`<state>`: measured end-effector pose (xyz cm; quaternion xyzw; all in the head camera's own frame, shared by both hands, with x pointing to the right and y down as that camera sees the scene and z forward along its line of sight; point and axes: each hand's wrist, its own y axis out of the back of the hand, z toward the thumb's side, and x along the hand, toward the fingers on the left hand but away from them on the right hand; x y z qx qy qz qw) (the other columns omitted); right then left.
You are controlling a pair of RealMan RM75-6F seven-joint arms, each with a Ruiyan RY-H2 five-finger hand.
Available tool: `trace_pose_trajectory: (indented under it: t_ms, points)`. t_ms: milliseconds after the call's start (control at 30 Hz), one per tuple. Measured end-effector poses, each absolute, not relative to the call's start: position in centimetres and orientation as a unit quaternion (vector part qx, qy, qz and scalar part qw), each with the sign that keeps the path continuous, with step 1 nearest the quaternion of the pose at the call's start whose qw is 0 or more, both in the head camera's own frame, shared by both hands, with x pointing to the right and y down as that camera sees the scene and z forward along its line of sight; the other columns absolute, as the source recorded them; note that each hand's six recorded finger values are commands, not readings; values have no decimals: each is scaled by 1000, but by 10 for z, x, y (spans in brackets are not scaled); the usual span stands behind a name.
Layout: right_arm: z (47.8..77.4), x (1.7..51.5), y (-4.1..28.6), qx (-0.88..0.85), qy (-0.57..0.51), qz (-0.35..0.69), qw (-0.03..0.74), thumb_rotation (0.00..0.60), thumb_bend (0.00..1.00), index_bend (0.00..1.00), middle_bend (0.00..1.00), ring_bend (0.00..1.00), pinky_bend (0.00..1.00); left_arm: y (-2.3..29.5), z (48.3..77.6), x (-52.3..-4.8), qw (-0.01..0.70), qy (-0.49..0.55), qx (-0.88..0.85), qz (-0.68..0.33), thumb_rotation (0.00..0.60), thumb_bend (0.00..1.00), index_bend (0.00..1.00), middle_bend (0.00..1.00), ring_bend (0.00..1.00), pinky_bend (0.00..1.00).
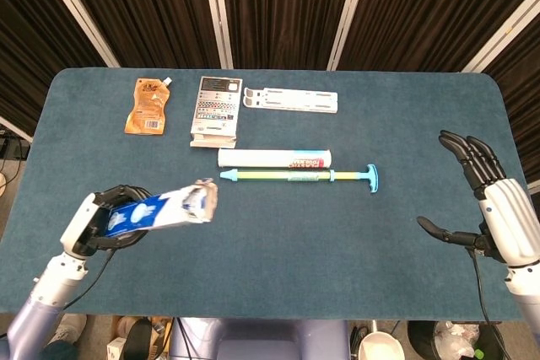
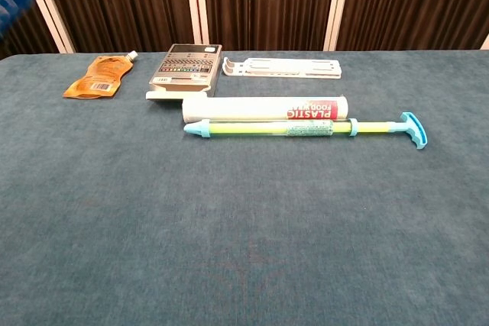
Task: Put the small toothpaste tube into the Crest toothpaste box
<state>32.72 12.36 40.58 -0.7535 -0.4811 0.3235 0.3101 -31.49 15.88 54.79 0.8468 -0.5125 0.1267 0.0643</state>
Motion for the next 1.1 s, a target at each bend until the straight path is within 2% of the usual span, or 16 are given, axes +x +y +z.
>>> trace_pose_trajectory:
  t_ms: [267, 367, 667, 1100]
  points:
    - [410, 337, 130, -759, -488, 318, 292, 600, 190, 84, 89, 98, 0, 167, 585, -297, -56, -470, 833, 287, 600, 403, 529, 504, 304, 459]
    - [411, 341, 133, -760, -491, 316, 286, 600, 191, 85, 89, 98, 0, 175, 608, -284, -64, -457, 825, 327, 600, 387, 522, 499, 297, 455]
    - [413, 349, 140, -763, -497, 306, 278, 600, 191, 100, 89, 98, 0, 181, 657, -268, -116, -453, 800, 376, 600, 385, 518, 487, 285, 449]
    - [421, 357, 145, -769, -507, 284, 266, 600, 190, 103, 89, 98, 0, 185, 684, -268, -222, -438, 767, 413, 600, 385, 512, 478, 276, 436]
